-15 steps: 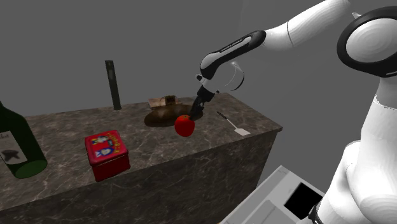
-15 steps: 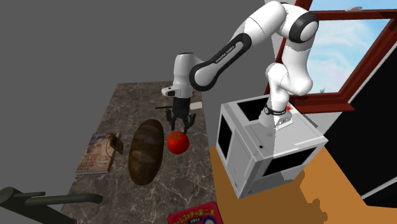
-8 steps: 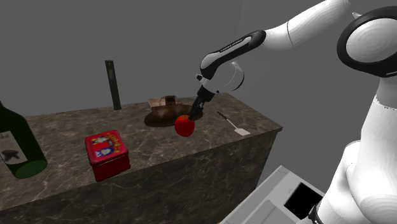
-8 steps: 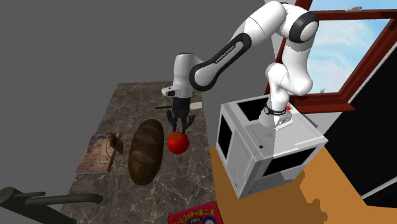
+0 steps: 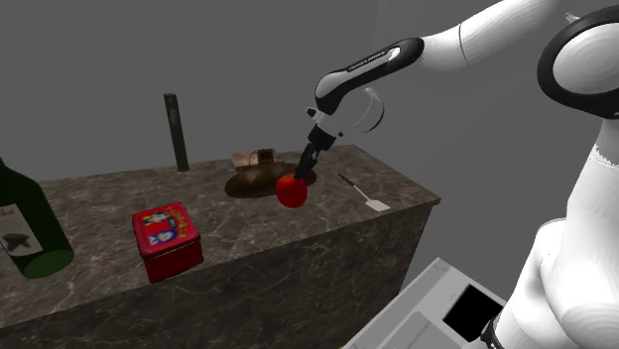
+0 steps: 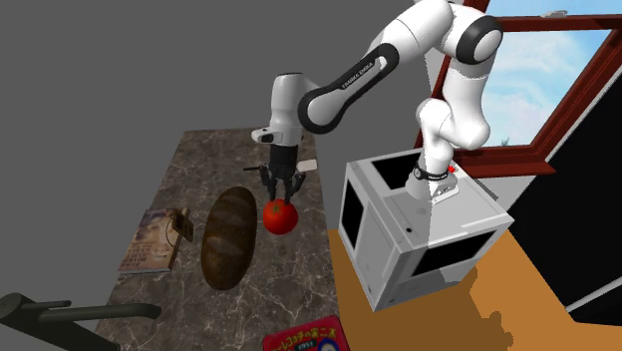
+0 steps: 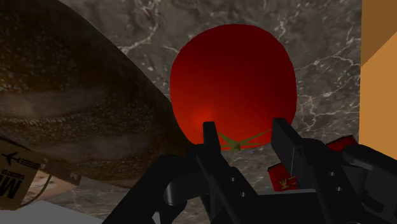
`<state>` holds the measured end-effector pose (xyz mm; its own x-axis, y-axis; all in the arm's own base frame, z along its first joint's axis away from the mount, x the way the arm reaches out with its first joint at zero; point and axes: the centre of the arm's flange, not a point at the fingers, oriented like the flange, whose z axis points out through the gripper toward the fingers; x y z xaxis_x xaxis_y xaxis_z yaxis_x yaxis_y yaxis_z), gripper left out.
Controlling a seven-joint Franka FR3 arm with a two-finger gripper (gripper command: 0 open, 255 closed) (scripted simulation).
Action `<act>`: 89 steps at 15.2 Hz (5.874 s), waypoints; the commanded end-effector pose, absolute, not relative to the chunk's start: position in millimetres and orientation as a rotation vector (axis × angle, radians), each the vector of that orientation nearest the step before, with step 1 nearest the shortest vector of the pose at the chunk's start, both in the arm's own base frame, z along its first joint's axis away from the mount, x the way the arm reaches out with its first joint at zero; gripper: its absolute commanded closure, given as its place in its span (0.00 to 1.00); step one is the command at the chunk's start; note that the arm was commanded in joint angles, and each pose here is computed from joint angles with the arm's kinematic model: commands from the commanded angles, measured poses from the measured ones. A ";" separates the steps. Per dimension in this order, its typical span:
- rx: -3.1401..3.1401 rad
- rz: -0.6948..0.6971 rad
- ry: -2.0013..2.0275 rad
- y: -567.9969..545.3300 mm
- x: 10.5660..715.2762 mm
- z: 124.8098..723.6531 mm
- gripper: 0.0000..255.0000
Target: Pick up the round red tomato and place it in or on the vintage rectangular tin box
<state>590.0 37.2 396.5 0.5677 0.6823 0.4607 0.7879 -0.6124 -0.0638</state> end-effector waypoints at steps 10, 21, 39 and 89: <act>-2.541 -0.579 -1.218 37.1 590.0 454.4 1.00; -2.541 -0.579 -1.218 37.1 590.0 512.5 1.00; -2.541 -0.579 -1.218 193.1 596.2 567.0 1.00; -2.541 -0.579 -1.218 405.0 604.5 470.5 0.00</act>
